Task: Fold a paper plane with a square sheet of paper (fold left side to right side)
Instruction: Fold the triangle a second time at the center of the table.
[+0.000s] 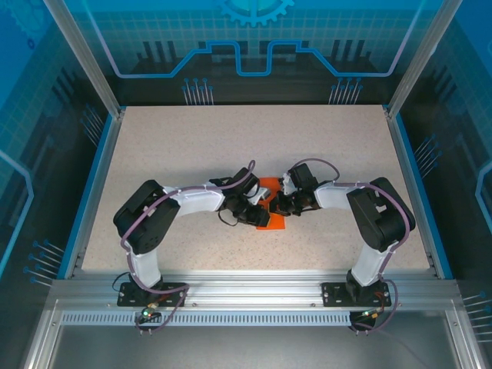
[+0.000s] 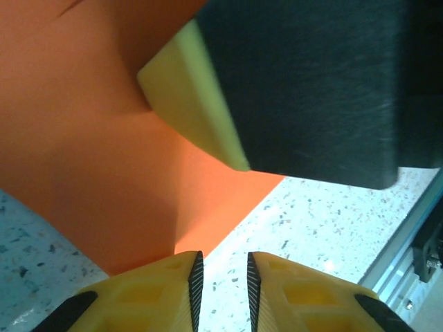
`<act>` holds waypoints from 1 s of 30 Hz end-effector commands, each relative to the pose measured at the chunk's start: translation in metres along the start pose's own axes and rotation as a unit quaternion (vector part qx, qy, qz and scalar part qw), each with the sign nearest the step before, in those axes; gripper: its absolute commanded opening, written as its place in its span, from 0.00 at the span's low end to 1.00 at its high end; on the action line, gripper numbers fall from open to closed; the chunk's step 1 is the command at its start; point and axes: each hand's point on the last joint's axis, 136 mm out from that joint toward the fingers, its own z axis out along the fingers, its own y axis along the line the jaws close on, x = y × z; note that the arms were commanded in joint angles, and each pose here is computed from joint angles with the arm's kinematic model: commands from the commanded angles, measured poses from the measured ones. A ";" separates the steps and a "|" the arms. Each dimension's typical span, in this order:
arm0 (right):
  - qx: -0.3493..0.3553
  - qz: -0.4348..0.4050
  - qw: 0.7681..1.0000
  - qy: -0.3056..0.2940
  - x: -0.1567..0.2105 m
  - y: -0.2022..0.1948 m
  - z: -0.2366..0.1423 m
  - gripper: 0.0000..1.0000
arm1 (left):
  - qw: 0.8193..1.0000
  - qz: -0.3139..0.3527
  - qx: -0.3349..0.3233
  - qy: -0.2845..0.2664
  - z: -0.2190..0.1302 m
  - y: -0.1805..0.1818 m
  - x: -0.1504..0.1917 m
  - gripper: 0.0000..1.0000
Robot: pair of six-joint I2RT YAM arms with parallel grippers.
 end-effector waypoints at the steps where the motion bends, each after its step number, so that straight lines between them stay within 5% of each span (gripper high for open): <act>1: 0.040 0.016 0.999 0.028 0.020 -0.021 0.006 0.00 | 0.999 -0.015 -0.027 0.010 0.008 0.018 0.010 0.25; 18: 0.015 -0.008 1.000 0.011 0.012 -0.006 -0.003 0.00 | 0.998 -0.029 -0.051 0.008 0.015 0.039 0.022 0.00; 30: -0.023 -0.057 0.998 -0.013 0.020 0.024 -0.022 0.00 | 0.998 -0.026 -0.052 0.006 0.015 0.041 0.025 0.00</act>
